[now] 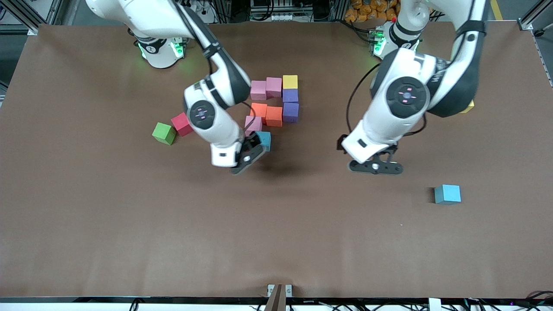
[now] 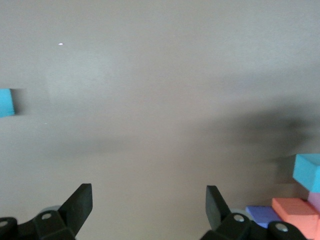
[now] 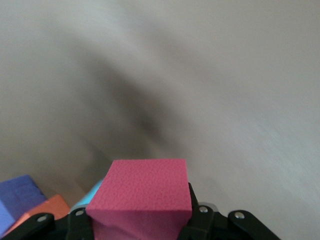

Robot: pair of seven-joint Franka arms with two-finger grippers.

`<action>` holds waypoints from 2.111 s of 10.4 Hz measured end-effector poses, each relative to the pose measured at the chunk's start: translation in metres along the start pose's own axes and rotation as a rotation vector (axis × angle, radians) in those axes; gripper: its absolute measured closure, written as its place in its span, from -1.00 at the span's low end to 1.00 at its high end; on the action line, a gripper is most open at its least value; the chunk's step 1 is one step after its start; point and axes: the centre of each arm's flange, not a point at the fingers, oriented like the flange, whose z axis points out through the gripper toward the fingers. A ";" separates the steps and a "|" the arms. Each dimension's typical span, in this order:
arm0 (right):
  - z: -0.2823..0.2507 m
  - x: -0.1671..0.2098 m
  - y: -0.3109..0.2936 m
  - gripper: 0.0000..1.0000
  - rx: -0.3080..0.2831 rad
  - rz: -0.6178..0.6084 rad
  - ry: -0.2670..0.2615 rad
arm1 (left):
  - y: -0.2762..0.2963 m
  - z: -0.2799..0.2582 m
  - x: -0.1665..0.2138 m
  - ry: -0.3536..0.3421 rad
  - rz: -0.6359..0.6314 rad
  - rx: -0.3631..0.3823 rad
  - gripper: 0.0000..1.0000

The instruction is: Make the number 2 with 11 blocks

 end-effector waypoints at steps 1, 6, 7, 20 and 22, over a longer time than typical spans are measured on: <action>0.001 0.013 -0.016 -0.18 0.007 -0.072 0.016 | -0.020 -0.004 0.004 -0.005 -0.021 -0.001 -1.00; 0.038 0.028 -0.055 -0.18 0.036 -0.375 0.002 | -0.087 -0.027 0.009 0.026 -0.049 0.090 -1.00; 0.040 0.029 -0.065 -0.18 0.038 -0.435 0.002 | -0.088 -0.031 0.007 0.025 -0.053 0.098 -1.00; 0.113 0.006 -0.107 -0.18 0.034 -0.672 -0.151 | -0.244 0.058 -0.011 -0.021 -0.112 0.060 -1.00; 0.115 0.002 -0.103 -0.18 0.014 -0.681 -0.183 | -0.248 0.068 -0.013 -0.021 -0.105 0.058 -1.00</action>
